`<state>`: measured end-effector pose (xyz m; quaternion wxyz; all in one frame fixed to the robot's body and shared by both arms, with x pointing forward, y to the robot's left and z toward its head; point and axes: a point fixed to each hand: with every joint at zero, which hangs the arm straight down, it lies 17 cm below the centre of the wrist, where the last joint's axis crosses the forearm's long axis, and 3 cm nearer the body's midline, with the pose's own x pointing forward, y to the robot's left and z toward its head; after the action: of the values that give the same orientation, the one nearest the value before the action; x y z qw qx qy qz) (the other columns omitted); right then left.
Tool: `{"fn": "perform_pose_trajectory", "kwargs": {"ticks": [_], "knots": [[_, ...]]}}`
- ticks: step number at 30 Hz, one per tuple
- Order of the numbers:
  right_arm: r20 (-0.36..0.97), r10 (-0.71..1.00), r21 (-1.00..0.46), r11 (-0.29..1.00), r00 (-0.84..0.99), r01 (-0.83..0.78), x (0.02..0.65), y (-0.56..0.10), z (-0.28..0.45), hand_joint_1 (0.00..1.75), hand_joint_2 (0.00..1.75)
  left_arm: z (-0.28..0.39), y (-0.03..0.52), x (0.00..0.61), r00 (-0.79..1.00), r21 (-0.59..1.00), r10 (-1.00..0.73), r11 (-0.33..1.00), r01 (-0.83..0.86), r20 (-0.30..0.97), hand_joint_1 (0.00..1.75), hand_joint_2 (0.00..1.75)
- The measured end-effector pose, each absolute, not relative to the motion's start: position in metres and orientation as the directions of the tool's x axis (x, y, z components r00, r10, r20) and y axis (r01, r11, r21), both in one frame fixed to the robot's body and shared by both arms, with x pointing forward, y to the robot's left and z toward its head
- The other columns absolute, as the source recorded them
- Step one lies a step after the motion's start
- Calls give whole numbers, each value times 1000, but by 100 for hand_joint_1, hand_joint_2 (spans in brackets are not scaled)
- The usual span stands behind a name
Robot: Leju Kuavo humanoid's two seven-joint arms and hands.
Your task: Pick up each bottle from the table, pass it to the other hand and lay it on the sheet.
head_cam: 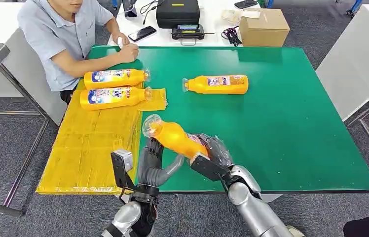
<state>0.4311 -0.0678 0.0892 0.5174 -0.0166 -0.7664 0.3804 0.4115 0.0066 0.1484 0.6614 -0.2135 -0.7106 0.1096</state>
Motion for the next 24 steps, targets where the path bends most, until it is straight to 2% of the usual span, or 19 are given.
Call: {"fn": "perform_pose_trajectory", "kwargs": {"ticks": [10, 23, 24], "knots": [[732, 432, -647, 682, -527, -340, 424, -49, 100, 175, 175, 134, 11, 421, 31, -496, 496, 861, 113, 868, 0, 175], [750, 382, -620, 692, -540, -371, 414, -29, 107, 175, 175, 138, 23, 431, -9, -505, 506, 861, 65, 862, 0, 175], [751, 379, -618, 691, -541, -374, 413, -28, 107, 175, 175, 139, 23, 431, -10, -505, 507, 861, 64, 862, 166, 175]]}}
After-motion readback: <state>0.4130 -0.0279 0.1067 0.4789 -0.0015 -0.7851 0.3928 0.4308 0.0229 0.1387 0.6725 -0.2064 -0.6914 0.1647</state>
